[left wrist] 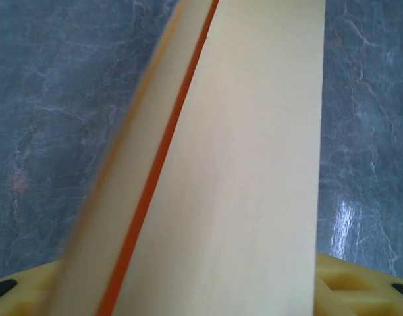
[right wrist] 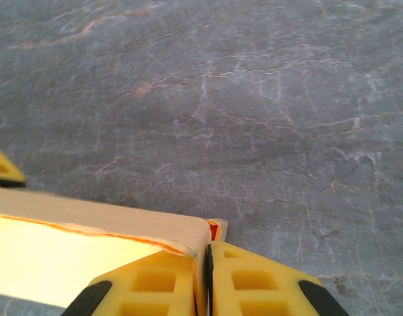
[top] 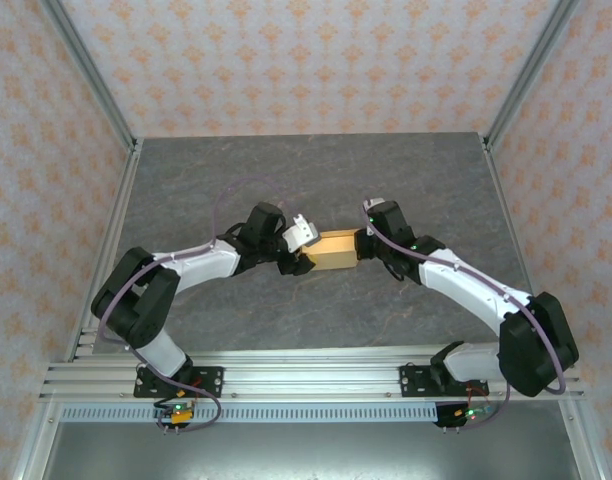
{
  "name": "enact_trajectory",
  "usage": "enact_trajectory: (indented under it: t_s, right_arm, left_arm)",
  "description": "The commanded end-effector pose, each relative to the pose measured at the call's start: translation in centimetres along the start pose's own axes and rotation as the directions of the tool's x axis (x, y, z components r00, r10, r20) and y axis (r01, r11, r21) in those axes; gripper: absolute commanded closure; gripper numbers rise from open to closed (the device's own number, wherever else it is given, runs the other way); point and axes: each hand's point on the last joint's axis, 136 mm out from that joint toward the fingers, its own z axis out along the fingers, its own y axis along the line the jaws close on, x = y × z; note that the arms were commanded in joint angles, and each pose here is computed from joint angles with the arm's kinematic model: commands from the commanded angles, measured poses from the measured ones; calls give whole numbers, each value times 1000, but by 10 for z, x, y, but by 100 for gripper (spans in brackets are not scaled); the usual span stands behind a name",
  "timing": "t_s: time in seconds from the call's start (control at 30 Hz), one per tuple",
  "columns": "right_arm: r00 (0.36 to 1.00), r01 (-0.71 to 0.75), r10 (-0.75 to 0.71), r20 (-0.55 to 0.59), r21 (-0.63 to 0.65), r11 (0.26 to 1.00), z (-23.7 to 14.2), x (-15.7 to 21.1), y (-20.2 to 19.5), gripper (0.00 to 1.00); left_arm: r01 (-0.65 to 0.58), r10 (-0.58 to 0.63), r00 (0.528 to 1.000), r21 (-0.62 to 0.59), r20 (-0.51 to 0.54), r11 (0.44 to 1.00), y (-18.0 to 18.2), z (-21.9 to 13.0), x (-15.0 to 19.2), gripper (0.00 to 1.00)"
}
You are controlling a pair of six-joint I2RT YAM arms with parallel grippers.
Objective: Fold the paper box
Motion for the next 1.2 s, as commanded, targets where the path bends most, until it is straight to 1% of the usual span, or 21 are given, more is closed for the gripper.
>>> enact_trajectory:
  t_s: [0.0,0.1,0.23,0.33,0.5,0.57,0.67,0.77,0.93,0.97,1.0,1.1,1.13,1.17]
  right_arm:
    - [990,-130,122,75,116,985,-3,-5,-17,87]
    - [982,-180,171,81,121,976,-5,-4,-15,87]
    - [985,-162,154,76,115,980,-8,-8,-4,87]
    - [987,-154,144,74,137,979,-8,-9,-2,87]
    - [981,-194,189,43,198,961,0,1,-9,86]
    - [979,-203,201,34,211,956,3,4,-9,86]
    - [981,-192,189,36,220,956,6,5,-7,85]
    - [984,-178,176,29,237,955,10,7,-9,85]
    - [986,-164,163,24,214,963,9,4,-4,84]
    - [988,-157,154,31,209,965,5,-1,-3,82]
    - [992,-129,125,34,189,973,-1,-7,0,78]
    - [999,-10,3,51,127,992,-20,-23,9,63]
    - [998,23,-29,60,107,994,-26,-27,10,56]
    - [996,58,-63,62,75,995,-31,-31,11,52]
  left_arm:
    - [52,-44,994,-87,96,995,17,-10,-20,44]
    - [67,-61,995,-83,76,994,18,-5,-15,44]
    - [92,-87,994,-90,68,992,21,0,-11,44]
    - [131,-121,989,-124,86,984,28,-1,-13,44]
    - [233,-204,967,-208,155,950,40,-13,-16,43]
    - [254,-217,960,-224,175,941,42,-16,-15,42]
    - [267,-225,956,-233,189,935,43,-18,-14,42]
    - [275,-225,953,-269,200,923,47,-22,-11,40]
    - [225,-181,965,-245,189,943,38,-28,-14,40]
    - [213,-174,969,-242,175,947,38,-27,-14,40]
    - [201,-167,974,-235,156,951,37,-26,-14,40]
    - [182,-159,980,-218,119,959,35,-22,-12,40]
    - [180,-157,980,-213,119,960,34,-22,-12,40]
    - [182,-159,979,-209,124,961,33,-24,-14,40]
